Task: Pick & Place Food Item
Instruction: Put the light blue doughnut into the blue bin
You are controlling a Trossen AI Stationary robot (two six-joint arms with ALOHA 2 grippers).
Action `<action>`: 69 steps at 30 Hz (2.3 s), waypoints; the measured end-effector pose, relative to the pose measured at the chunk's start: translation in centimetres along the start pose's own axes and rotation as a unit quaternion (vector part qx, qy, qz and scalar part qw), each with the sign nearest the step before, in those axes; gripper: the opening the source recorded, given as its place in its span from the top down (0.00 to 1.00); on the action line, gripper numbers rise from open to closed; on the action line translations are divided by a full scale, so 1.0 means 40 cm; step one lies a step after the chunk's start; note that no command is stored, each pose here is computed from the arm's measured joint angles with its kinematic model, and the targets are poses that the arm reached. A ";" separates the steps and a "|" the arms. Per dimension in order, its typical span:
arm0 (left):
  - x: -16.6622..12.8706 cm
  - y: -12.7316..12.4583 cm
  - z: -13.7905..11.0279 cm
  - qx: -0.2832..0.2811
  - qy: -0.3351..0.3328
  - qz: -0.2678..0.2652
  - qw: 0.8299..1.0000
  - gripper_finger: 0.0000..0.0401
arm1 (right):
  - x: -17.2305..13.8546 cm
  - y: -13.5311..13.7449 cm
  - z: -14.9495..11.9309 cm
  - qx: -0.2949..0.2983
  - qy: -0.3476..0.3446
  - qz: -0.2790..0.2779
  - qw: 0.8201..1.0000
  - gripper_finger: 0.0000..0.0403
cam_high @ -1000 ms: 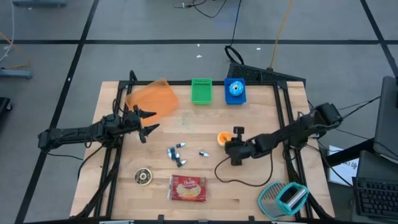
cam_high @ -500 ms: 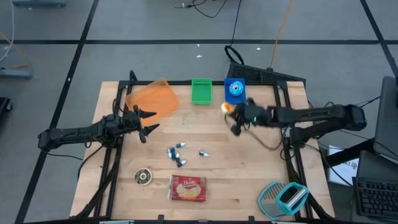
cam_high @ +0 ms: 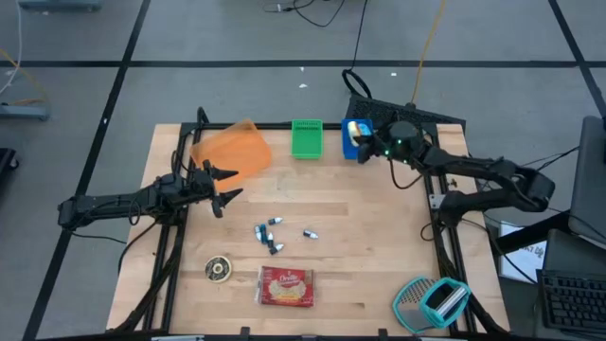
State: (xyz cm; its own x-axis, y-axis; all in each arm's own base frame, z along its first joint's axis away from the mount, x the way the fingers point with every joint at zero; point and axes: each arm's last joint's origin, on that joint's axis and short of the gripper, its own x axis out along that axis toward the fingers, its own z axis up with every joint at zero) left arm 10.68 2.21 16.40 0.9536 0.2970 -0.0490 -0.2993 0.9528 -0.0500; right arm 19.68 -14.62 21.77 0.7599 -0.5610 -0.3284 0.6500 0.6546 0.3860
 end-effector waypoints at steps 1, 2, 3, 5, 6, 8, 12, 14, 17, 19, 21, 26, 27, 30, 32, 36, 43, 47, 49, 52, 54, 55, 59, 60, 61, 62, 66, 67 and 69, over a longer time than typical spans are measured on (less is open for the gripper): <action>0.000 0.000 0.000 0.000 0.000 0.000 1.000 0.26 | 0.004 -0.013 -0.006 0.009 -0.005 -0.006 1.000 0.97; 0.000 0.000 0.000 0.000 0.000 0.000 1.000 0.26 | 0.008 -0.024 -0.012 0.017 -0.010 -0.010 1.000 0.97; 0.000 0.000 0.000 0.000 0.000 0.000 1.000 0.26 | 0.013 -0.035 -0.018 0.024 -0.015 -0.014 1.000 0.97; 0.000 0.000 0.000 0.000 0.000 0.000 1.000 0.26 | 0.023 -0.052 -0.032 0.034 -0.022 -0.019 0.999 0.97; 0.000 0.000 0.000 0.000 0.000 0.000 1.000 0.26 | 0.030 -0.060 -0.039 0.040 -0.024 -0.021 0.999 0.97; 0.000 0.000 0.000 0.000 0.000 0.000 1.000 0.26 | 0.045 -0.071 -0.049 0.049 -0.026 -0.024 0.998 0.97; 0.000 0.000 0.000 0.000 0.000 0.000 1.000 0.26 | 0.076 -0.084 -0.065 0.058 -0.033 -0.023 0.998 0.97; 0.000 0.000 0.000 0.000 0.000 0.000 1.000 0.26 | 0.090 -0.087 -0.071 0.057 -0.040 -0.019 0.997 0.97; 0.000 0.000 0.000 0.000 0.000 0.000 1.000 0.26 | 0.106 -0.094 -0.078 0.059 -0.052 -0.016 0.997 0.97; 0.000 0.000 0.000 0.000 0.000 0.000 1.000 0.26 | 0.115 -0.102 -0.083 0.073 -0.057 -0.016 0.996 0.97; 0.000 0.000 0.000 0.000 0.000 0.000 1.000 0.26 | 0.121 -0.109 -0.089 0.084 -0.056 -0.020 0.995 0.97; 0.000 0.000 0.000 0.000 0.000 0.000 1.000 0.26 | 0.137 -0.128 -0.109 0.091 -0.042 -0.033 0.994 0.97; 0.000 0.000 0.000 0.000 0.000 0.000 1.000 0.26 | 0.140 -0.131 -0.113 0.094 -0.041 -0.034 0.994 0.97; 0.000 0.000 0.000 0.000 0.000 0.000 1.000 0.26 | 0.148 -0.135 -0.118 0.108 -0.049 -0.030 0.993 0.97; 0.000 0.000 0.000 0.000 0.000 0.000 1.000 0.26 | 0.152 -0.135 -0.119 0.113 -0.058 -0.024 0.992 0.97; 0.000 0.000 0.000 0.000 0.000 0.000 1.000 0.26 | 0.160 -0.138 -0.123 0.125 -0.069 -0.017 0.990 0.97; 0.000 0.000 0.000 0.000 0.000 0.000 1.000 0.26 | 0.193 -0.153 -0.154 0.128 -0.046 -0.029 0.990 0.97; 0.000 0.000 0.000 0.000 0.000 0.000 1.000 0.26 | 0.198 -0.156 -0.161 0.126 -0.043 -0.031 0.991 0.94; 0.000 0.000 0.000 0.000 0.000 0.000 1.000 0.26 | 0.197 -0.156 -0.159 0.118 -0.042 -0.032 0.992 0.92; 0.000 0.000 0.000 0.000 0.000 0.000 1.000 0.26 | 0.193 -0.152 -0.150 0.099 -0.048 -0.030 0.994 0.90; 0.000 0.000 0.000 0.000 0.000 0.000 1.000 0.26 | 0.190 -0.149 -0.144 0.090 -0.053 -0.030 0.994 0.88; 0.000 0.000 0.000 0.000 0.000 0.000 1.000 0.26 | 0.189 -0.148 -0.142 0.086 -0.054 -0.030 0.994 0.87; 0.000 0.000 0.000 0.000 0.000 0.000 1.000 0.26 | 0.184 -0.146 -0.134 0.081 -0.062 -0.039 0.994 0.82; 0.000 0.000 0.000 0.000 0.000 0.000 1.000 0.26 | 0.183 -0.146 -0.133 0.075 -0.063 -0.042 0.994 0.81; 0.000 0.000 0.000 0.000 0.000 0.000 1.000 0.26 | 0.182 -0.146 -0.131 0.066 -0.063 -0.044 0.995 0.79; 0.000 0.000 0.000 0.000 0.000 0.000 1.000 0.26 | 0.181 -0.146 -0.130 0.059 -0.064 -0.049 0.995 0.78; 0.000 0.000 0.000 0.000 0.000 0.000 1.000 0.26 | 0.175 -0.146 -0.125 0.045 -0.065 -0.070 0.994 0.71; 0.000 0.000 0.000 0.000 0.000 0.000 1.000 0.26 | 0.174 -0.146 -0.124 0.044 -0.066 -0.072 0.994 0.70; 0.000 0.000 0.000 0.000 0.000 0.000 1.000 0.26 | 0.173 -0.145 -0.123 0.036 -0.066 -0.072 0.995 0.67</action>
State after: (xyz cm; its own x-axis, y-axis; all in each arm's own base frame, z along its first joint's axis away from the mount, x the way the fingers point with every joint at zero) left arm 10.67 2.21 16.39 0.9536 0.2970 -0.0493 -0.2993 0.9529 -0.0496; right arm 21.18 -19.82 13.01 0.6491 -0.7107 -0.2715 0.7467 0.5268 0.4061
